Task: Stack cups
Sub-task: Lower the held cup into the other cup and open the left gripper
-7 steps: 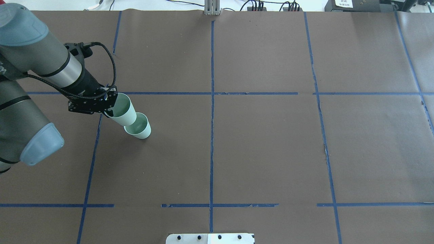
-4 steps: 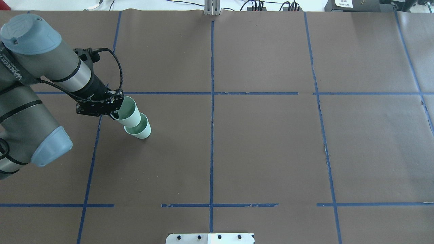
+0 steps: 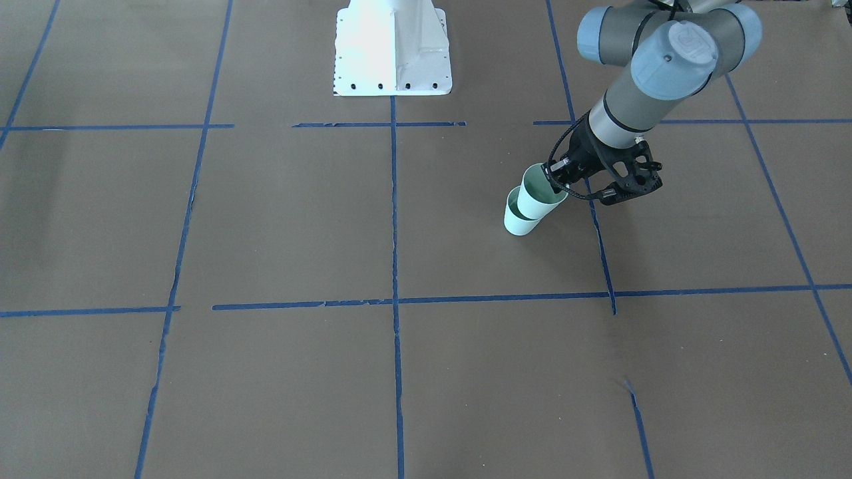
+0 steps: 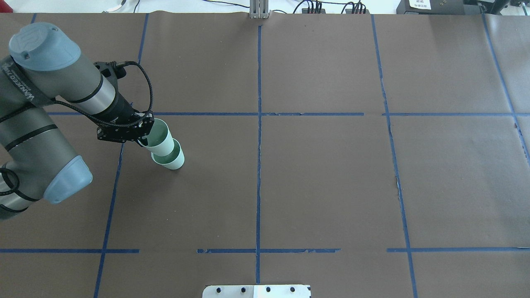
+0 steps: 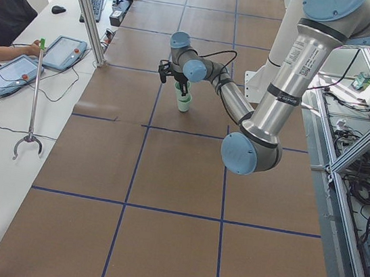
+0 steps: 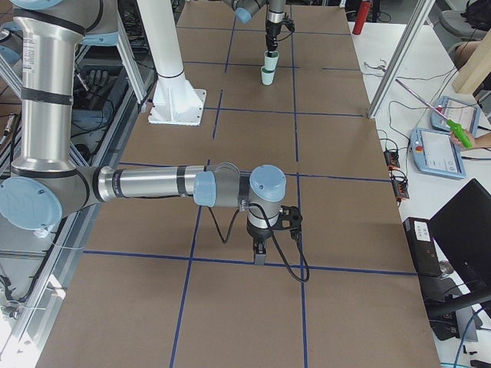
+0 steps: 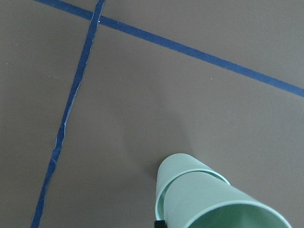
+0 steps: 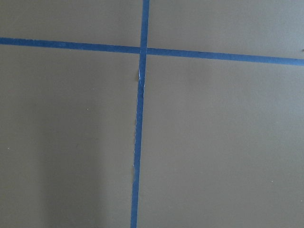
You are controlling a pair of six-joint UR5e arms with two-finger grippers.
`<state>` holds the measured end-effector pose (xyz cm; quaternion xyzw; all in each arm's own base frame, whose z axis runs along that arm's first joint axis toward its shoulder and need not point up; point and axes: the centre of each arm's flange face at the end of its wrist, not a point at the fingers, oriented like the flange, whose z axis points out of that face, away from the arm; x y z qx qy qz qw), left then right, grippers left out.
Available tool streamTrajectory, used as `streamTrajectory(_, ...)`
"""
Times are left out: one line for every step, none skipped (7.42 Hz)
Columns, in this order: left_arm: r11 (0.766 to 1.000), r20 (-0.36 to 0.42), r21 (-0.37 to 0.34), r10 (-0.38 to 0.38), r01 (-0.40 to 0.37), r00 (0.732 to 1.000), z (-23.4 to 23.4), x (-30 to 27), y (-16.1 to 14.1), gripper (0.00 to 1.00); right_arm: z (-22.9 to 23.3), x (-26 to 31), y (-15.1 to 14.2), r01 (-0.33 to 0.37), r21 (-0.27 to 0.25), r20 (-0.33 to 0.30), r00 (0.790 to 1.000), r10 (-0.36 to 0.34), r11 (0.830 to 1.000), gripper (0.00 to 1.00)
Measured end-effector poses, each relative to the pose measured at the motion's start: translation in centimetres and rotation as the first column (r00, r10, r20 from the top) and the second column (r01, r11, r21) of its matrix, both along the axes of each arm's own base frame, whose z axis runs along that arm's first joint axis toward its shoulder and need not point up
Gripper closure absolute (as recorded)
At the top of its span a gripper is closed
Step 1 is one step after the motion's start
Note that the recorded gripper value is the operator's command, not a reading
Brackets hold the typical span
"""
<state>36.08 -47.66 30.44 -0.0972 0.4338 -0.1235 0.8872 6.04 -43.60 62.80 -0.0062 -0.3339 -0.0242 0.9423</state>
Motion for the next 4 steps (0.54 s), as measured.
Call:
streamTrajectory(1.000,0.000,0.000,0.002,-0.002,1.000,0.08,0.15,0.03,0.71,-0.03,0.00,-0.01,0.000,0.001,0.000,1.000,0.000,1.000,0.00)
streamTrajectory(1.000,-0.001,0.003,0.005,-0.005,1.000,0.16,0.23,0.00,0.01,-0.05,0.00,-0.01,0.000,0.002,0.000,1.000,0.000,1.000,0.00)
streamTrajectory(1.000,-0.008,0.012,0.007,-0.007,1.000,0.18,0.32,-0.05,0.00,-0.04,0.00,-0.01,0.000,0.002,0.000,1.000,0.000,1.000,0.00)
streamTrajectory(1.000,-0.019,0.024,0.008,-0.007,1.000,0.11,0.37,-0.08,0.00,-0.04,0.00,-0.01,0.000,0.002,0.000,1.000,0.000,1.000,0.00)
